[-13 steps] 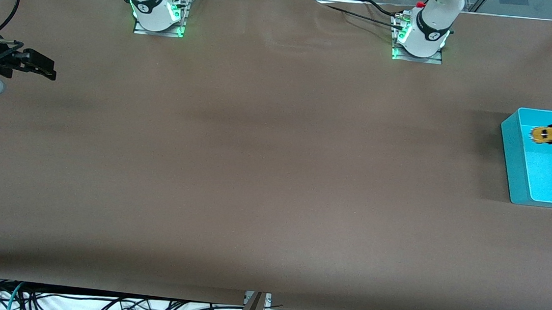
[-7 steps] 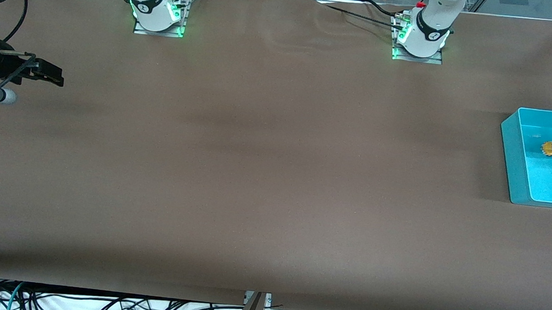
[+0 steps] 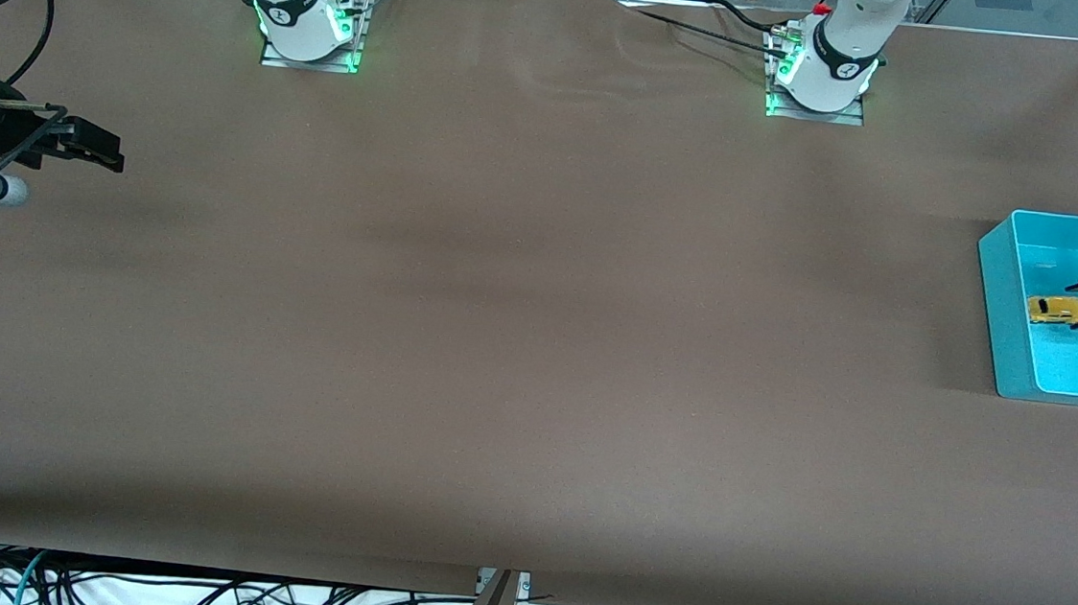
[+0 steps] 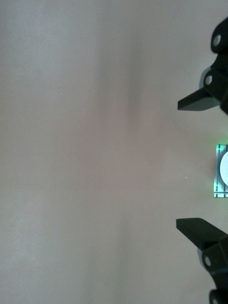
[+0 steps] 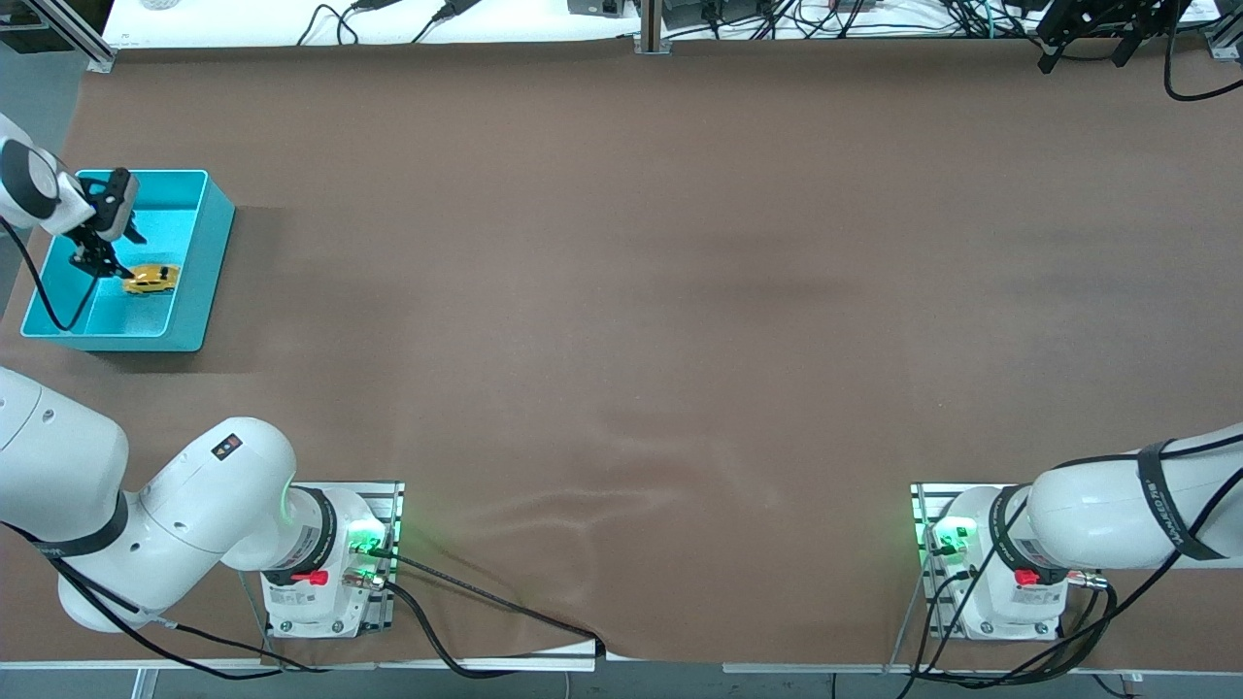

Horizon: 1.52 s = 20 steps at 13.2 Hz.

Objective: Wind and store yellow beetle car

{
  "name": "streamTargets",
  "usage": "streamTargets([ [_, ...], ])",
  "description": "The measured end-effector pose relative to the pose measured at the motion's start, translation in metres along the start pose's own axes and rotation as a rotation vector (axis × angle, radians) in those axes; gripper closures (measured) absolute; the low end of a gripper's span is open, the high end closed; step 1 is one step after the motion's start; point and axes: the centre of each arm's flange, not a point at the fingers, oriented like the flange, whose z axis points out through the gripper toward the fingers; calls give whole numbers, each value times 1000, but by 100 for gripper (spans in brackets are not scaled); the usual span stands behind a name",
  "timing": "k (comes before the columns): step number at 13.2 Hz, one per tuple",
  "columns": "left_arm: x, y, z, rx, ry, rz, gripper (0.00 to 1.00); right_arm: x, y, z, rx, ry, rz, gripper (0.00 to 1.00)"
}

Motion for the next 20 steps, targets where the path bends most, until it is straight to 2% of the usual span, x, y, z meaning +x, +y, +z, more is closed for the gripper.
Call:
streamTargets([
  [1,2,-3,-25,-5,8,-19,6,1,0,0,0,1,0,0],
  [2,6,-5,-58,-12,14,-54,0,1,0,0,0,1,0,0],
  [4,31,-18,-136,-29,5,-125,0,1,0,0,0,2,1,0],
  [7,106,-50,-226,-72,-6,-309,0,2,1,-1,0,4,2,0],
  [11,226,-83,-266,-96,-49,-576,0,3,1,-1,0,5,2,0],
  [14,311,-90,-293,-50,-77,-809,0,3,2,-1,0,6,3,0],
  [16,360,-80,-320,-16,-49,-984,0,3,2,-1,0,6,3,0],
  [18,395,-66,-342,-2,-17,-1164,0,3,2,-2,0,6,4,0],
  [20,414,-56,-357,22,-4,-1309,0,3,3,-2,0,6,5,0],
])
